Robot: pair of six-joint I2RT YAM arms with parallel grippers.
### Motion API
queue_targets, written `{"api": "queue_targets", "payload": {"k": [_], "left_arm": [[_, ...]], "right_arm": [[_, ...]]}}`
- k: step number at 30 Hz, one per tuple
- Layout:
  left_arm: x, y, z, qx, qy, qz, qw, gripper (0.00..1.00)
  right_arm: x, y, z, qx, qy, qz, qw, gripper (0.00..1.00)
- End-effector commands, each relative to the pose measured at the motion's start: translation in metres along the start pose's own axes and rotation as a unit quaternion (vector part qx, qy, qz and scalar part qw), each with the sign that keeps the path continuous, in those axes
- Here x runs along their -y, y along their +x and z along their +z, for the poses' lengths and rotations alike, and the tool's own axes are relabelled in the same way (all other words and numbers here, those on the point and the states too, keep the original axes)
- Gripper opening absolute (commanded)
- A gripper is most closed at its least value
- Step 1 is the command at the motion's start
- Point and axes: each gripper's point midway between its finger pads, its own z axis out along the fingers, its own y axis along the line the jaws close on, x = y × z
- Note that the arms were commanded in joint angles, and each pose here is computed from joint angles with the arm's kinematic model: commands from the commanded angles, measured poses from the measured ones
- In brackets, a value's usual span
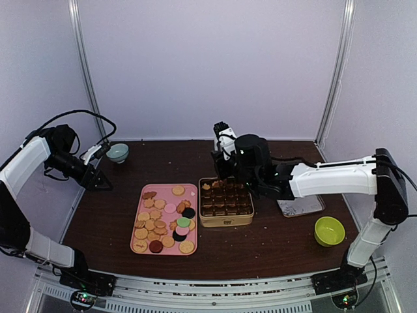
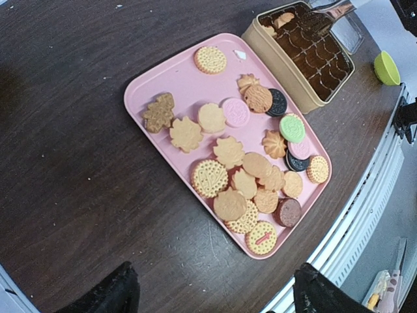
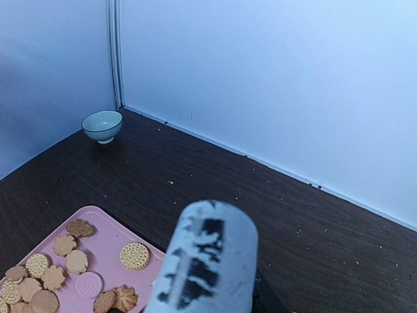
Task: Pack the cookies
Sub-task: Place the fake cookies in the empty pocket of the box.
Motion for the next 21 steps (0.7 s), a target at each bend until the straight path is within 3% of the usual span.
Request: {"api": "queue_targets", "payload": {"k": [1,21], "left_arm": [[0.003,-0.007,-0.006,0.012,0.005,0.007,1.0,0.84],[0.001,-0.007,-0.006,0.006,0.003,0.009,1.0,0.83]], "right_arm": [[0.009,-0.045,-0.009,0.049,0.009,0.017,0.999,0.29],[0.011,-0.031,0.033,0.033,0.015,0.014,0.999,0.24]]}}
